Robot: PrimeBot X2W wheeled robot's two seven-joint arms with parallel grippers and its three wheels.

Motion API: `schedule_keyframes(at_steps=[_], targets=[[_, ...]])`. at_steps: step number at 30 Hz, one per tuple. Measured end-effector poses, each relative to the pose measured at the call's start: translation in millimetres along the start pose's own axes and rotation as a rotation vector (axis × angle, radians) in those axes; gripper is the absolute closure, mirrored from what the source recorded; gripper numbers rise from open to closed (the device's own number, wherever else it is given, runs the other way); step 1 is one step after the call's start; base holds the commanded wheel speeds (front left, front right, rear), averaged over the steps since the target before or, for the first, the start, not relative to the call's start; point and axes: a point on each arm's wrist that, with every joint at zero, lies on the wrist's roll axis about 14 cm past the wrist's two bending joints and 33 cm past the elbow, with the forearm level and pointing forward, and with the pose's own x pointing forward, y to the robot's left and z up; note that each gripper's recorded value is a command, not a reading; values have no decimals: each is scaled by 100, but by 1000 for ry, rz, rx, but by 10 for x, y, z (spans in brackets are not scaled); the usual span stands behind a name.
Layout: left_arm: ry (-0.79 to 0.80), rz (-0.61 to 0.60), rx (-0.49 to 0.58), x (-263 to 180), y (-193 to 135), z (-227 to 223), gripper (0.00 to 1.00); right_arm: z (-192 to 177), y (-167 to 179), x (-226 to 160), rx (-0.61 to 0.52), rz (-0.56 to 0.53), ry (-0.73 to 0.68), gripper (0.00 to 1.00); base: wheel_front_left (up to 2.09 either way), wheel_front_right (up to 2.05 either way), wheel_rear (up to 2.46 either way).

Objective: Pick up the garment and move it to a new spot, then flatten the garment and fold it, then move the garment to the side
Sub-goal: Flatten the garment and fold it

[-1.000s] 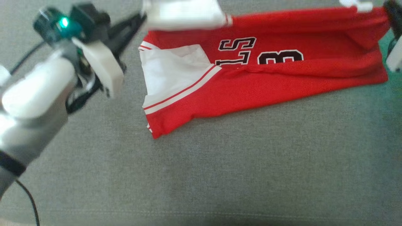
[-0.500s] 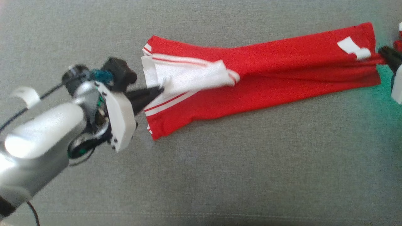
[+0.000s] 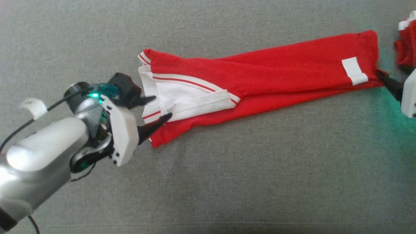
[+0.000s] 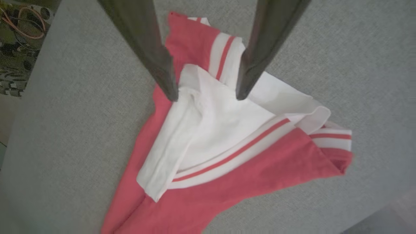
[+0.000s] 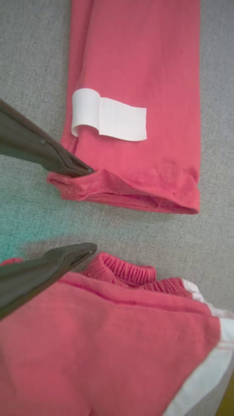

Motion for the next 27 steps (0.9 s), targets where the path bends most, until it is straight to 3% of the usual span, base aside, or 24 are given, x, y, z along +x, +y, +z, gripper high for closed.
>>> schedule_keyframes(at_steps=[8,12,19,22,27], targets=[[-252,183,-57,-105,348,484,0,439,-67,-261,146,-7,-218,0,0,0,0],[-543,348,-157,-340,577,1029,0,895,-31,-567,203,-3,-483,0,0,0,0],[-776,494,-284,-662,730,1375,0,1429,82,-1005,291,9,-880,0,0,0,0],[-851,556,-320,-788,729,1361,0,1446,196,-1077,371,29,-984,0,0,0,0],[-889,615,-388,-837,601,1077,0,1221,561,-997,415,65,-994,0,0,0,0]])
